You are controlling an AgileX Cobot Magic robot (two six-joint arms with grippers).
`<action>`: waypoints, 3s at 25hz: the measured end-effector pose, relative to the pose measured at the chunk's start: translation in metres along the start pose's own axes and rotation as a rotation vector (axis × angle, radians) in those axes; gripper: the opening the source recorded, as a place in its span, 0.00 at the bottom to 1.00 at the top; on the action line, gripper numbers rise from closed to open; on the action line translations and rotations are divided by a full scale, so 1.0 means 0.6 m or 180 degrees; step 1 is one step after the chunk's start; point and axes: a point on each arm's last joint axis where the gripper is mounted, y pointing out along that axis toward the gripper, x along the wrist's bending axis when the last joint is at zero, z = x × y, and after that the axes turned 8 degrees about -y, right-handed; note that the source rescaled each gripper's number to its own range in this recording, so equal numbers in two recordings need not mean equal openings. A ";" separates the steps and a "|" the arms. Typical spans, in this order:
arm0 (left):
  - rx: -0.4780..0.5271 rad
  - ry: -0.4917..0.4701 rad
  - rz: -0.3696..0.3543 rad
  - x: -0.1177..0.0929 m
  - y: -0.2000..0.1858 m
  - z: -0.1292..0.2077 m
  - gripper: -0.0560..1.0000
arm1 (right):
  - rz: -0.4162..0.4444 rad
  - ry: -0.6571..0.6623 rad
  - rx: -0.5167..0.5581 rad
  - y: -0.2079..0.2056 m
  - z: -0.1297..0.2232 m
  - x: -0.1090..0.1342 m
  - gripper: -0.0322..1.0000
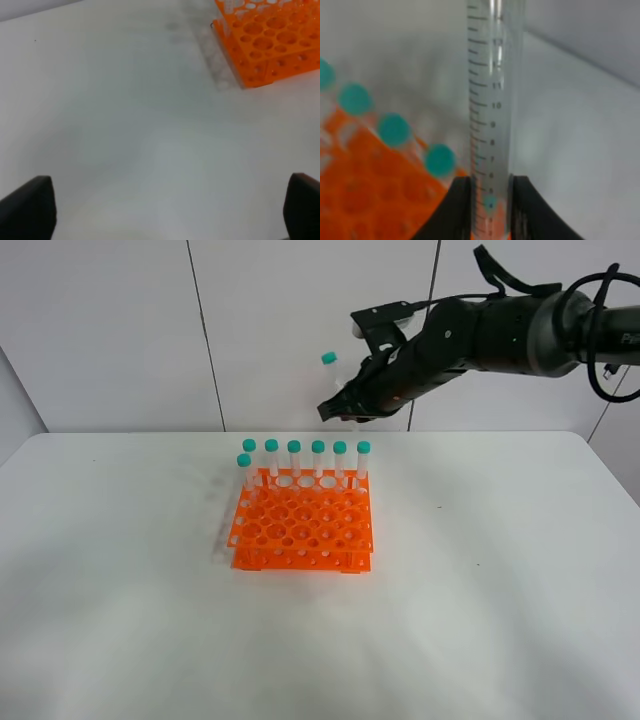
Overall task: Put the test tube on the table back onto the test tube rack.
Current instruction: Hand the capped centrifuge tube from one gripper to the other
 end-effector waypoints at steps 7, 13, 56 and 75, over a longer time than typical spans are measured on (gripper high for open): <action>0.0000 0.0000 0.0000 0.000 0.000 0.000 1.00 | 0.0033 -0.0249 -0.0453 -0.010 0.016 0.078 0.06; 0.0000 0.0000 0.0000 0.000 0.000 0.000 1.00 | 0.0207 -0.0279 -0.0751 -0.054 0.063 0.097 0.06; 0.0000 -0.0002 0.0003 0.000 0.000 0.000 1.00 | -0.0684 0.0036 -0.1579 -0.183 0.250 0.188 0.06; 0.0000 0.0000 0.0000 0.000 0.000 0.000 1.00 | -0.0651 -0.0222 -0.1457 -0.180 0.259 0.190 0.06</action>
